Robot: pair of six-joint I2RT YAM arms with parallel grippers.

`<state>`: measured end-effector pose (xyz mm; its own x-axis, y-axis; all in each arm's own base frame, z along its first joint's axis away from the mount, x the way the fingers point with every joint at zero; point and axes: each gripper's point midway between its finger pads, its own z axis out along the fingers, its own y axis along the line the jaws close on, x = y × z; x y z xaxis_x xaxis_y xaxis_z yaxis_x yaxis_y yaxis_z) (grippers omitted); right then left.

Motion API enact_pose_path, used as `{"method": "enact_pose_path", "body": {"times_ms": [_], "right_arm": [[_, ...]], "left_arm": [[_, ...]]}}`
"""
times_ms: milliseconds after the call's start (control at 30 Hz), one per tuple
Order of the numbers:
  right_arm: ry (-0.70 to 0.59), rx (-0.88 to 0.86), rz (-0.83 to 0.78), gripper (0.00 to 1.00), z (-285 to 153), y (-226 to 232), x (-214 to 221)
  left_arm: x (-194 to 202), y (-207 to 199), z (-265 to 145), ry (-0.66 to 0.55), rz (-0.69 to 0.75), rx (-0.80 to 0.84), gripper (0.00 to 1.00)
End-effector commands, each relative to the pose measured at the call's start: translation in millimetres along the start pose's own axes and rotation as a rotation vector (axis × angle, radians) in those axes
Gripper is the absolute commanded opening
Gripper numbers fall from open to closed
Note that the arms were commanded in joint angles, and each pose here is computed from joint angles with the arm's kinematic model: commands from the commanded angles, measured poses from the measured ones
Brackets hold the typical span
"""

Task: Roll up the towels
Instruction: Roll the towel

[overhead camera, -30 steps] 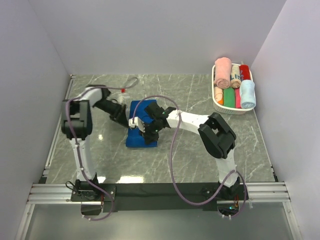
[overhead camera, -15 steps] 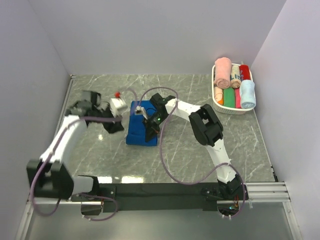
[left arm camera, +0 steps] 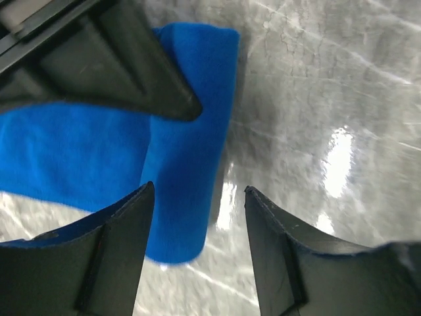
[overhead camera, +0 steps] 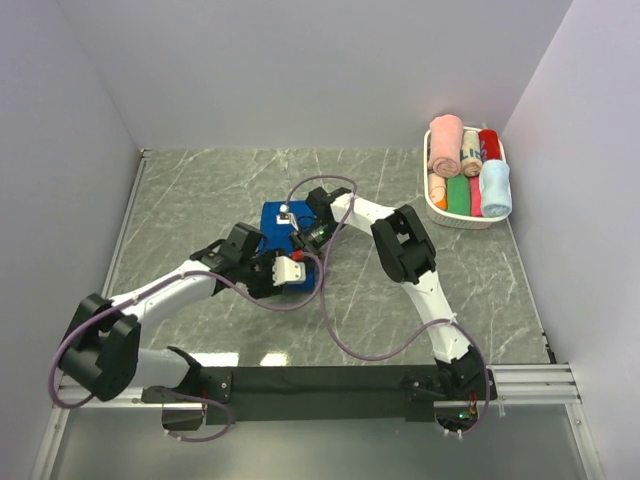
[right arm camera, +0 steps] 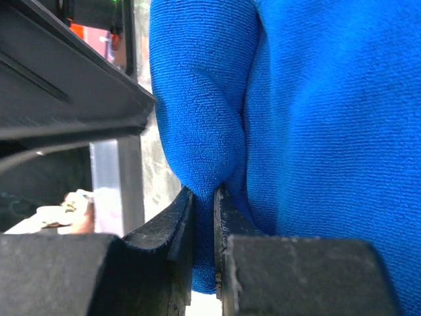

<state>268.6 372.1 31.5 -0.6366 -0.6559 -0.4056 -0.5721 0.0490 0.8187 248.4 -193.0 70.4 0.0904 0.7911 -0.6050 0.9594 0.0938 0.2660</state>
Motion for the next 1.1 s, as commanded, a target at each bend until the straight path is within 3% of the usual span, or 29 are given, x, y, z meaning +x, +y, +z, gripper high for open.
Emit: {"method": "enact_pose_path", "body": {"times_ms": [0, 67, 167, 200, 233, 300, 400, 467, 667, 700, 833, 900, 933, 1000, 1067], "right_arm": [[0.134, 0.115, 0.13, 0.0, 6.5, -45.6, 45.7], [0.132, 0.12, 0.134, 0.0, 6.4, -46.7, 43.9], [0.106, 0.132, 0.151, 0.02, 1.0, -48.7, 39.9], [0.091, 0.138, 0.156, 0.07, -2.8, -49.8, 37.8], [0.072, 0.142, 0.175, 0.21, -4.5, -50.0, 36.1], [0.018, 0.146, 0.167, 0.34, -17.1, -38.3, 21.0], [-0.091, 0.222, 0.142, 0.51, -44.5, -22.7, -6.7], [-0.173, 0.296, 0.093, 0.59, -71.8, -9.4, -25.8], [-0.345, 0.626, -0.063, 0.64, -162.8, 6.4, -53.4], [-0.36, 0.673, -0.083, 0.75, -173.4, 9.2, -54.7], [-0.47, 0.936, -0.173, 0.78, -227.9, 26.0, -57.3], [-0.58, 1.044, -0.275, 0.81, -258.5, 67.1, -64.1], [-0.652, 1.096, -0.335, 0.88, -270.8, 89.5, -62.3], [-0.759, 1.191, -0.31, 0.93, -290.8, 104.7, -56.2], [-0.762, 1.17, -0.321, 0.99, -287.4, 124.8, -42.9]], "left_arm": [[2.1, 7.0, 18.6, 0.016, 0.102, -0.02, 0.61], [8.5, 2.0, 25.3, 0.038, 0.106, 0.007, 0.56], [21.0, -14.0, 33.4, 0.08, 0.093, 0.094, 0.4], [24.1, -18.6, 38.3, 0.099, 0.078, 0.131, 0.26], [31.1, -28.7, 37.5, 0.132, 0.049, 0.181, 0.2], [35.8, -36.3, 42.0, 0.164, -0.012, 0.234, 0.08], [40.4, -52.7, 40.4, 0.192, -0.079, 0.312, 0.01], [43.9, -64.4, 35.7, 0.22, -0.121, 0.366, 0.01], [50.2, -80.0, 34.4, 0.308, -0.255, 0.484, 0.01], [49.5, -81.5, 32.9, 0.314, -0.274, 0.494, 0.01], [48.8, -84.3, 34.0, 0.331, -0.341, 0.525, 0.01], [48.3, -83.3, 37.7, 0.338, -0.381, 0.543, 0.01], [49.0, -85.6, 36.9, 0.351, -0.402, 0.563, 0.01], [48.3, -85.7, 44.2, 0.358, -0.437, 0.616, 0.01], [51.3, -85.1, 48.8, 0.381, -0.496, 0.665, 0.01]]}}
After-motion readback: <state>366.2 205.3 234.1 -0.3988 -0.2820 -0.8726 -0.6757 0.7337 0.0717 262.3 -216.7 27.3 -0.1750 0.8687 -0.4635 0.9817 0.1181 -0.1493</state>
